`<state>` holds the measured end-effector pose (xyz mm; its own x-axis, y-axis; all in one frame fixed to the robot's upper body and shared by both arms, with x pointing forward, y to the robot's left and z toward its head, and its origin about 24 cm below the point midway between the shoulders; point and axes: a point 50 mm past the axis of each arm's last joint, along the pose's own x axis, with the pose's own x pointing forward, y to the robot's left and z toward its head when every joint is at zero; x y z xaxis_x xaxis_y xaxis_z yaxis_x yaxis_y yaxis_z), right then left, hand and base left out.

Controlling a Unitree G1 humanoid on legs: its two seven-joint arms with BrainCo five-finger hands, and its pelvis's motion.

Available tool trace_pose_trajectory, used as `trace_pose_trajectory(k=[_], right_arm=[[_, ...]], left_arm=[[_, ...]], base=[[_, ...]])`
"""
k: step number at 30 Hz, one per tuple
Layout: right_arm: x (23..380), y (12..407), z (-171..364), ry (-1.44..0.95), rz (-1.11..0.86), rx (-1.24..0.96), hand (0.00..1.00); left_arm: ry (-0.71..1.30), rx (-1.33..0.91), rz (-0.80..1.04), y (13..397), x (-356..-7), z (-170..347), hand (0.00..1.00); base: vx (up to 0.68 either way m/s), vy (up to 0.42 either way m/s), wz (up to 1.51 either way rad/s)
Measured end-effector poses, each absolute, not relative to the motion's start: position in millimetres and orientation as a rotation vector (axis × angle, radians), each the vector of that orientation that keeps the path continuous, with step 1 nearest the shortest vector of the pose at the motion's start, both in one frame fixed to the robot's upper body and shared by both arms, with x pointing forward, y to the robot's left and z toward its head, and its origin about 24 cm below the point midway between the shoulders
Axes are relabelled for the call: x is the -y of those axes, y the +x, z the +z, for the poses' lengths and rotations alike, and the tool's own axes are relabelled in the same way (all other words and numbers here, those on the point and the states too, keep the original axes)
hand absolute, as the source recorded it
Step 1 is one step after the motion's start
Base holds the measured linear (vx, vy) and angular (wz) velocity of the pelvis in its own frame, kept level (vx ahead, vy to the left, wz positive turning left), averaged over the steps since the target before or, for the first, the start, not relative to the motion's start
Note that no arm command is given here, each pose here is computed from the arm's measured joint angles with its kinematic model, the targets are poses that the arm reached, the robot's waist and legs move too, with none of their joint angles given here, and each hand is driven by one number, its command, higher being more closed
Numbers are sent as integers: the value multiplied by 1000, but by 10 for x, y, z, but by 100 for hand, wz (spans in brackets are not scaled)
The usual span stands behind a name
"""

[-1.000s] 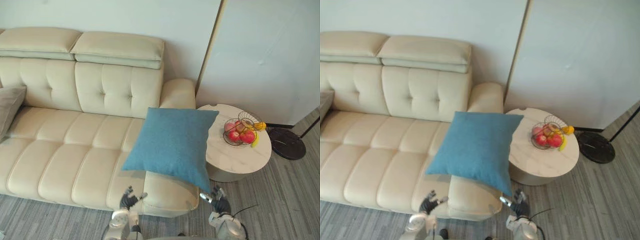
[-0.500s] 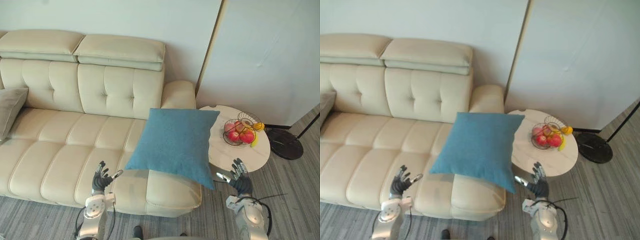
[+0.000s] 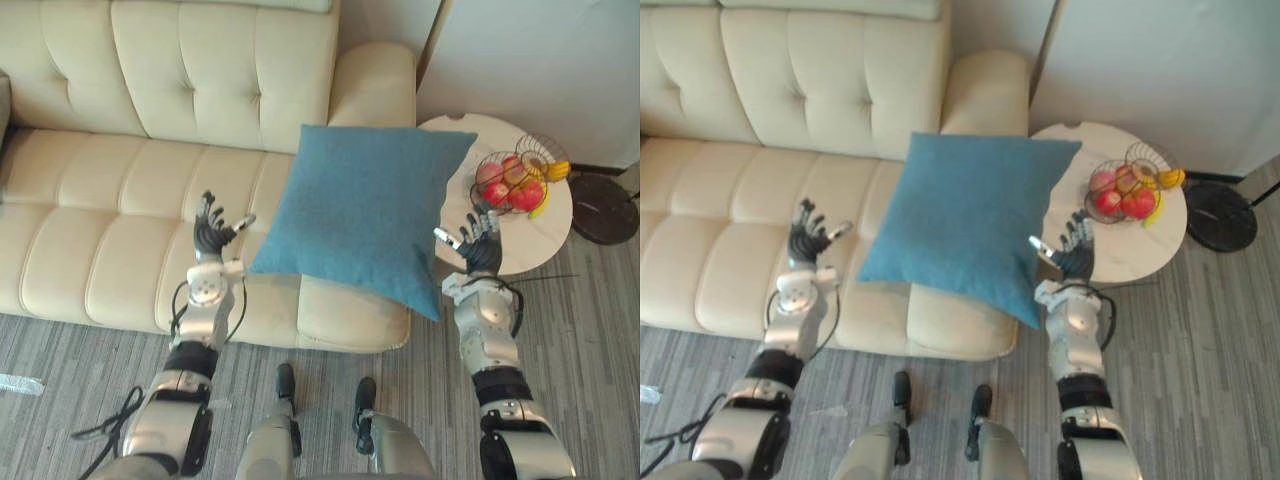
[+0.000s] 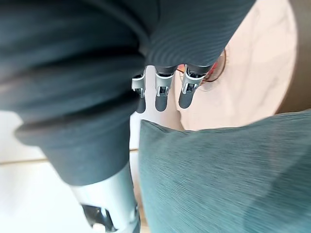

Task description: Pick up cushions and gather them together orderly.

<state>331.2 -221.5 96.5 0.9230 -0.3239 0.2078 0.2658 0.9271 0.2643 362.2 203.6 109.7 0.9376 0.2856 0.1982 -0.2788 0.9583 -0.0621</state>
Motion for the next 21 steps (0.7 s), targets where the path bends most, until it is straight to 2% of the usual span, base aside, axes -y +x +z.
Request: trace_pose_trajectory(k=[9, 21], right_arm=[[2046, 3668, 1571, 315, -259, 378, 0], [1760, 3904, 2045, 309, -174, 450, 0]], left_arm=[[-43, 302, 240, 3991, -1798, 1758, 0], [-75, 303, 184, 4148, -1444, 2070, 0]], base=[[-30, -9, 2], [37, -12, -9]])
